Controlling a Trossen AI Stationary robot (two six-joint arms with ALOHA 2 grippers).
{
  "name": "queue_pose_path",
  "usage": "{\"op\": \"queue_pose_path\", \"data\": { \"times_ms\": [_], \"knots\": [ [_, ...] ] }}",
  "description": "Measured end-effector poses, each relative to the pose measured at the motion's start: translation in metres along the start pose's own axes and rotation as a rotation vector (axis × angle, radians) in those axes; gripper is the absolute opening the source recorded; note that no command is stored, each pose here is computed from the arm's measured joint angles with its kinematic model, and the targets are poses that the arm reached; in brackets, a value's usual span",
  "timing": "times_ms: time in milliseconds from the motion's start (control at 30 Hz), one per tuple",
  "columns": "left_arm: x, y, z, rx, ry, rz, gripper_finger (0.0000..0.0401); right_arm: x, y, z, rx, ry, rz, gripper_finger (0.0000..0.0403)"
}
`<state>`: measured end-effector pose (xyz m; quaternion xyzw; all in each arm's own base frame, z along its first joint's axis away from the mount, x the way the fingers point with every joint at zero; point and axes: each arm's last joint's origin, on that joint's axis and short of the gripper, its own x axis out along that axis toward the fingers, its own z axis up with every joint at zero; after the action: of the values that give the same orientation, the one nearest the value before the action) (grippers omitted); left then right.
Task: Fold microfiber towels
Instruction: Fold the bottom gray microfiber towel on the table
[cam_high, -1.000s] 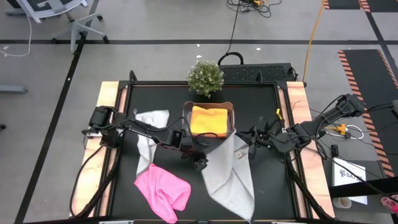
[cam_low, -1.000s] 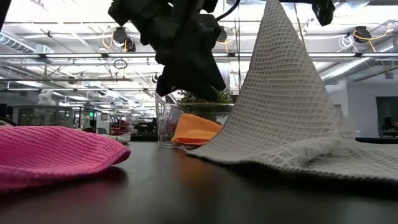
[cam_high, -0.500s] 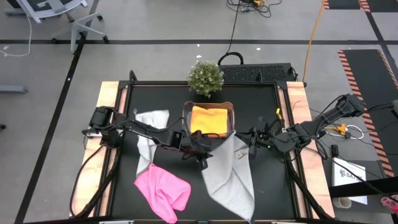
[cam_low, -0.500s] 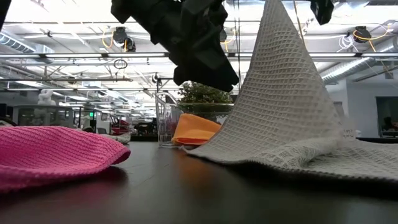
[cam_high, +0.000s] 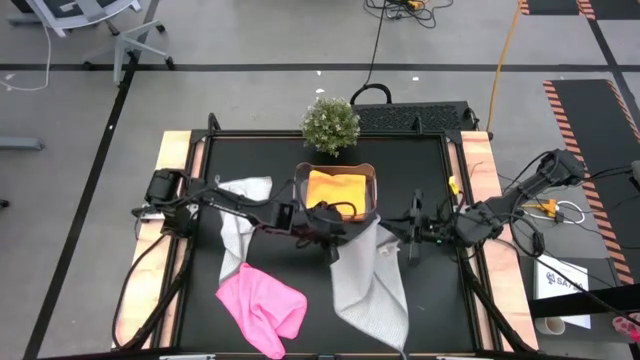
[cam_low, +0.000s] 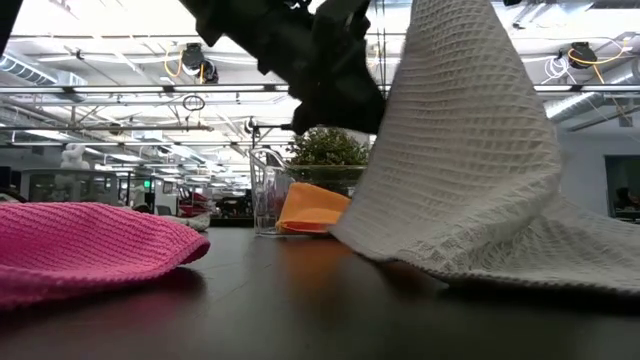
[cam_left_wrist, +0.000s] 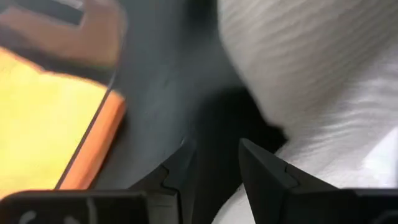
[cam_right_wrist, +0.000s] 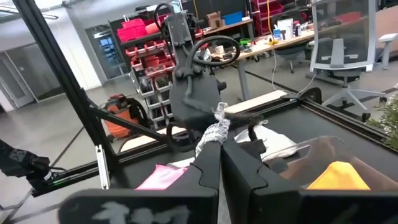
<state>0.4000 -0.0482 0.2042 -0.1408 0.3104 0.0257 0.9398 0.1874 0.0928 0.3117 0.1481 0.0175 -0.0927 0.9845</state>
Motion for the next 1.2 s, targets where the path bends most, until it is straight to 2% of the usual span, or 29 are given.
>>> {"op": "queue_pose_path", "data": {
  "times_ms": [100,233,667,933,1200],
  "knots": [
    [0.000,-0.004,0.004,-0.008,-0.012,-0.103,0.0120,0.000,0.000,0.000,-0.014,-0.001,-0.002,0.0000],
    [-0.001,-0.008,0.000,0.014,0.044,-0.204,0.0120,0.000,0.000,0.000,-0.028,-0.001,-0.002,0.0000],
    [-0.003,0.001,-0.022,0.018,0.300,-0.194,0.0120,0.000,0.000,0.000,-0.023,0.001,-0.003,0.0000],
    [-0.013,0.017,-0.008,-0.054,0.288,-0.251,0.0120,0.000,-0.002,-0.004,-0.016,0.032,-0.015,0.0000],
    [-0.024,0.015,0.005,-0.023,0.226,-0.316,0.0120,0.000,-0.003,-0.006,-0.013,0.045,-0.034,0.0000]
  ]
}}
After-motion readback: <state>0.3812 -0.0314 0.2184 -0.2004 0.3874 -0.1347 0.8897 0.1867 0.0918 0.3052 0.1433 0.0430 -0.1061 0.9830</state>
